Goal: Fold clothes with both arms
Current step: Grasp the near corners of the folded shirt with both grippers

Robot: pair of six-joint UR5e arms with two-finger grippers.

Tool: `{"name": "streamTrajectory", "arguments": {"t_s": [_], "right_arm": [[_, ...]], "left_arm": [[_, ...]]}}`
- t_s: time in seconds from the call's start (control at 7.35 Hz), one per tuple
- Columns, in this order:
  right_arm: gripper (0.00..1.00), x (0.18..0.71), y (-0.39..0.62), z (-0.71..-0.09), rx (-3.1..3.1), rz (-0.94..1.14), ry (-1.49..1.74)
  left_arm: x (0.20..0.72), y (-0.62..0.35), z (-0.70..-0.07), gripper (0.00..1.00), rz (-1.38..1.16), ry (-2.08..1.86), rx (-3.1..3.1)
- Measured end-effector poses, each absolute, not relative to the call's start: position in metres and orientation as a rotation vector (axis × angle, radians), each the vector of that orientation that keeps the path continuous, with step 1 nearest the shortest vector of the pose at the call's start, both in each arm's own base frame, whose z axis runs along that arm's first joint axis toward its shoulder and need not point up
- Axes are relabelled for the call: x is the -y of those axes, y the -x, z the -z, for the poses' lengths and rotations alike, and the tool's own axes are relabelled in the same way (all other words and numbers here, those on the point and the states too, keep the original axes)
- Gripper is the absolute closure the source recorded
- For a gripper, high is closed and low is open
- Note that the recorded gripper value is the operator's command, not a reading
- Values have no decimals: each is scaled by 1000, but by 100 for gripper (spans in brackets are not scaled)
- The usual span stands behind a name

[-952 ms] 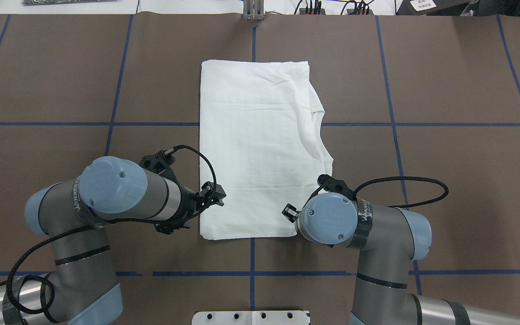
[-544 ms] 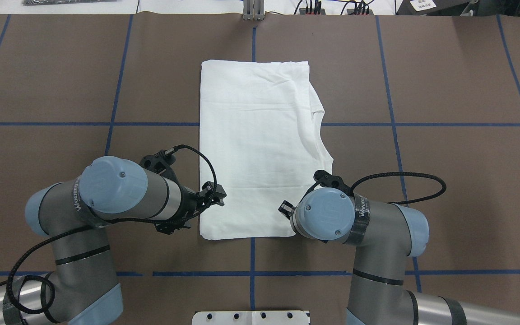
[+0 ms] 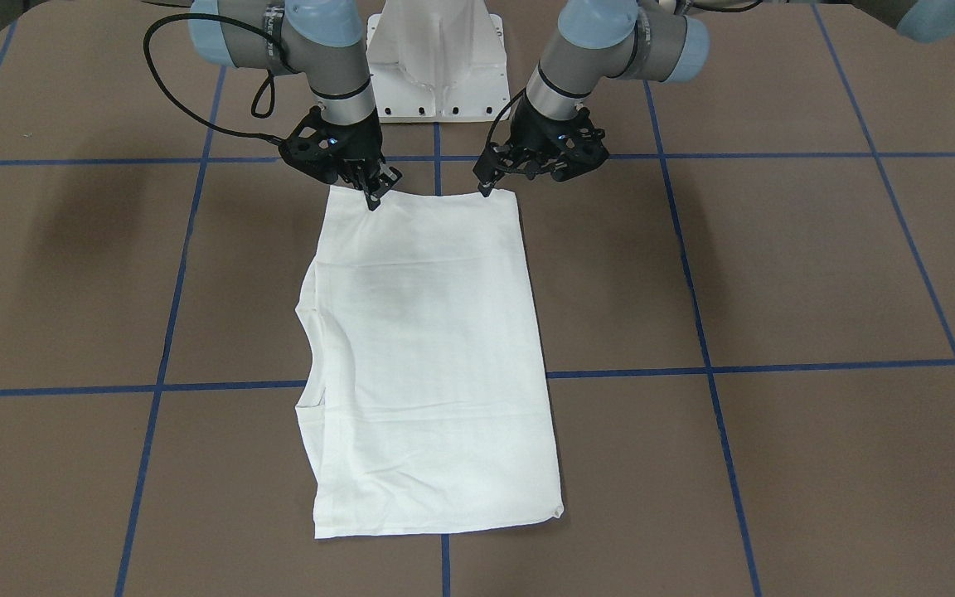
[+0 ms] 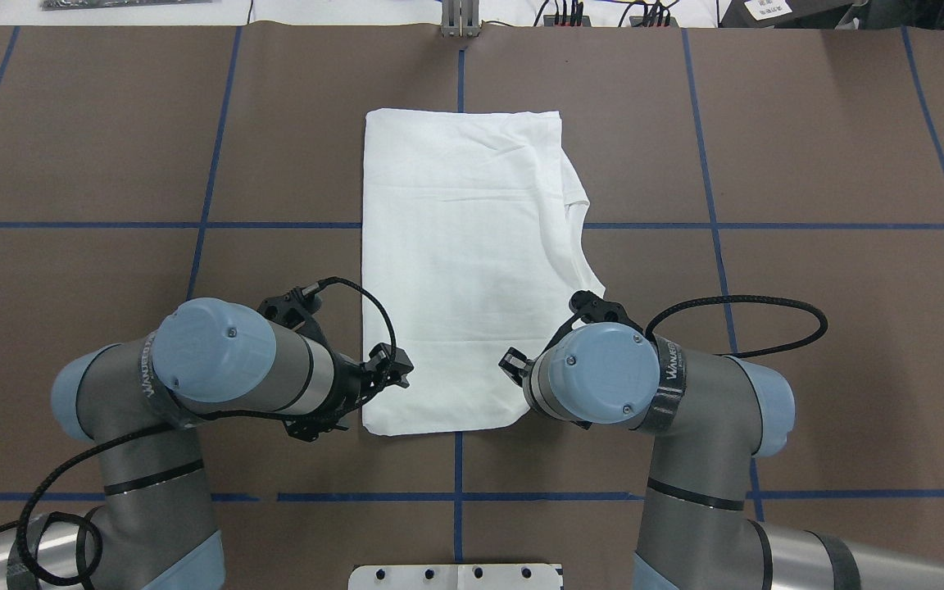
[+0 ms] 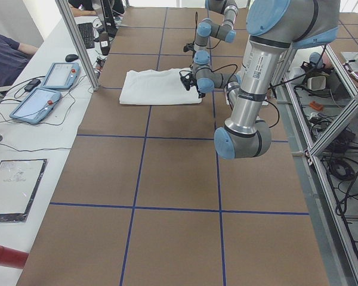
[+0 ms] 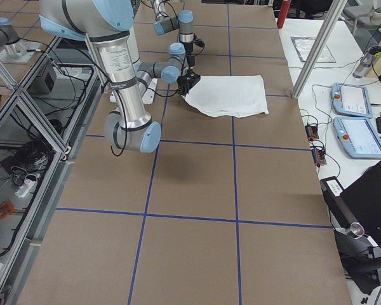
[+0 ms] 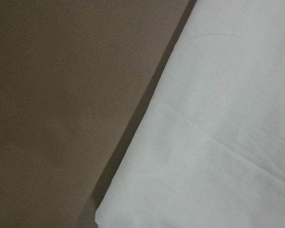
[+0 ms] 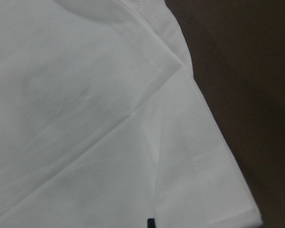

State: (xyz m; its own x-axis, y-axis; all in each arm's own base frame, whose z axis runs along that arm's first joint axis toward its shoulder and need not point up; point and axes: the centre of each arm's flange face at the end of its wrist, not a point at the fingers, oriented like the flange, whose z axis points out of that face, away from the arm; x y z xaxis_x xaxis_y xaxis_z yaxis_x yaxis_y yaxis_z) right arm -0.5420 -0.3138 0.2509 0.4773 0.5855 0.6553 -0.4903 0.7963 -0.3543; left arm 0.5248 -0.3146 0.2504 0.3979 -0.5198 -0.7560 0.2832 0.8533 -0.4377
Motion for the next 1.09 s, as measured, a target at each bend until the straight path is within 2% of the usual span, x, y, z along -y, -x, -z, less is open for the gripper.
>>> {"name": "streamTrajectory", "arguments": {"t_s": [0.68, 1.09], "right_arm": [[100, 323, 536, -249, 853, -672, 117], [100, 325, 534, -249, 854, -675, 116]], "left_arm": [[306, -563, -263, 25, 563, 270, -950], [309, -566, -269, 29, 583, 254, -920]]}}
